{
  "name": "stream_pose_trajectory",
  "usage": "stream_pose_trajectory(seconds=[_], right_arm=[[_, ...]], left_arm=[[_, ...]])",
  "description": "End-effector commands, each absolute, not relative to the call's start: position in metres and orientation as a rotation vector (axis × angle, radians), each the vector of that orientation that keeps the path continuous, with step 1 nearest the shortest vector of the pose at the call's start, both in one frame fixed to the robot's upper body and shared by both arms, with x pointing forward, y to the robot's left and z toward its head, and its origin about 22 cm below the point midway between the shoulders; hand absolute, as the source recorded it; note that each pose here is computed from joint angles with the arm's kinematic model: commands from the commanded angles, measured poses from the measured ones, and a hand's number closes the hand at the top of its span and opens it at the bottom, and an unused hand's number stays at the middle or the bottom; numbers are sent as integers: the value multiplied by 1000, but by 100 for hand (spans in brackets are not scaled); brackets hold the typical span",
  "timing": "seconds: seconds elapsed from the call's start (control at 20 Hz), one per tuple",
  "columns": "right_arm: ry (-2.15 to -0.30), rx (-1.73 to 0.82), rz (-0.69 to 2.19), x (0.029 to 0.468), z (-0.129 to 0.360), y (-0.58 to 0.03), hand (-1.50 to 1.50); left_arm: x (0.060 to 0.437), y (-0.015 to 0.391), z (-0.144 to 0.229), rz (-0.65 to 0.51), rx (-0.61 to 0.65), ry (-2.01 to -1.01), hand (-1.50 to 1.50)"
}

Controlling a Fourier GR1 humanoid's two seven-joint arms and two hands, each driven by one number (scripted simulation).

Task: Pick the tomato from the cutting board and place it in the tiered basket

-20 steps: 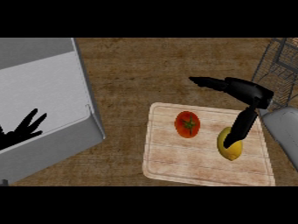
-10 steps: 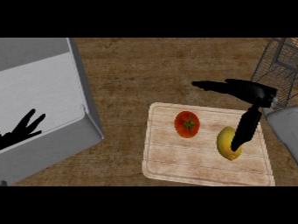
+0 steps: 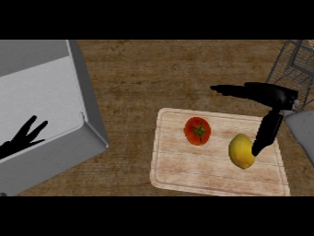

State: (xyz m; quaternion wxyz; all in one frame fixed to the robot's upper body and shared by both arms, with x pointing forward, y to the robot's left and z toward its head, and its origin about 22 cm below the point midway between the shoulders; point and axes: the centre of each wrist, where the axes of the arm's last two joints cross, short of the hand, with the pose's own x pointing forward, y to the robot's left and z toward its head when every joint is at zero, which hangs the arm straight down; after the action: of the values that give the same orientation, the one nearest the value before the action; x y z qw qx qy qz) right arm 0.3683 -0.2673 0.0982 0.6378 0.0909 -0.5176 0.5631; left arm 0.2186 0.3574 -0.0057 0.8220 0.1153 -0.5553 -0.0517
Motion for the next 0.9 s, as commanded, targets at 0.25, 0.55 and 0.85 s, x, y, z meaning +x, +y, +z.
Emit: stream_pose_trajectory(seconds=[0.25, 0.55, 0.85], right_arm=[[-1188, 246, 1268, 381, 74, -263, -150], [-1205, 263, 1262, 377, 53, -257, -150], [-1214, 272, 1272, 383, 54, -231, -150]], left_arm=[[228, 369, -27, -68, 274, -1192, 0], [221, 363, -11, -60, 275, -1193, 0], [228, 356, -14, -64, 270, -1185, 0]])
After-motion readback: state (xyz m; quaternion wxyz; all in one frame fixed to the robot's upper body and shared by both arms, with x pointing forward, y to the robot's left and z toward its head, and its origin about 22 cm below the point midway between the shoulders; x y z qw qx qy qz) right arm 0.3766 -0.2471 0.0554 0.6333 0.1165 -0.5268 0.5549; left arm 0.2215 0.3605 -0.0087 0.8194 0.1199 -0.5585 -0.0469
